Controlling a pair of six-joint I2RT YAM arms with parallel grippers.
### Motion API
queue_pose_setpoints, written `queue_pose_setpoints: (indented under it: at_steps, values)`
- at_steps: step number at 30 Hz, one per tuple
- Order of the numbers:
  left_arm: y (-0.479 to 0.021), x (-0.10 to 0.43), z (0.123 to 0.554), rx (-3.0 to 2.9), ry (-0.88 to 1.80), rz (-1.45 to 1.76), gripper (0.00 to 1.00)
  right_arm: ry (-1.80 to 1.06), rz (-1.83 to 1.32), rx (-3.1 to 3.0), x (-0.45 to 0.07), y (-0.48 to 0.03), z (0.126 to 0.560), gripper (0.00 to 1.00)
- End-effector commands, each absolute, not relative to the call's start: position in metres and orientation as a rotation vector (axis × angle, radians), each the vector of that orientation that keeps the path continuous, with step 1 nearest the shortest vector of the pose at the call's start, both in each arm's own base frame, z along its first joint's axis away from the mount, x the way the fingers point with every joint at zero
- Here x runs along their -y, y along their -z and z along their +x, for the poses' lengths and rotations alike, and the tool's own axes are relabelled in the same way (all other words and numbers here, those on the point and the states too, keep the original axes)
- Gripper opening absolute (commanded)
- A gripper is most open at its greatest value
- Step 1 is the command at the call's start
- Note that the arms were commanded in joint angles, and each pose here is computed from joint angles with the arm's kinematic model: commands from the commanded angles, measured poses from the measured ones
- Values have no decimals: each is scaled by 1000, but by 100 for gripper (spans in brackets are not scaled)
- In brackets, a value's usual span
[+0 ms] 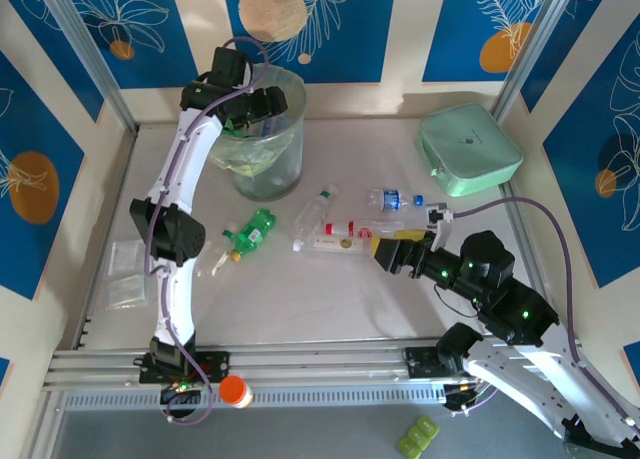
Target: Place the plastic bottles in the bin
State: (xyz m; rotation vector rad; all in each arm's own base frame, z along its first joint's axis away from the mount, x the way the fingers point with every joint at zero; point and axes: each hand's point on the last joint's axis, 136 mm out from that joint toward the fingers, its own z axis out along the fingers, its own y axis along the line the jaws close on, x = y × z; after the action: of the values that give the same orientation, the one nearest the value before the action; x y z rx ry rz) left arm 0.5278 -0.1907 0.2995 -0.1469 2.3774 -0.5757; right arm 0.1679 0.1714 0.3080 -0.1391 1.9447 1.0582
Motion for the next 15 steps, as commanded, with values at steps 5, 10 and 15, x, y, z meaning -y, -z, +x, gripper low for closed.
queue_pose_setpoints:
  at_steps: [5, 10, 15]
  values:
    - [-374, 186, 484, -2247, 597, -11, 84, -1048, -163, -1895, -168, -332, 166, 92]
    - [-397, 178, 444, -2194, 538, 43, 83, -1045, -186, -1914, -172, -330, 167, 92]
    - [-388, 155, 400, -2172, 506, -22, 83, -1053, -185, -1955, -176, -316, 168, 91]
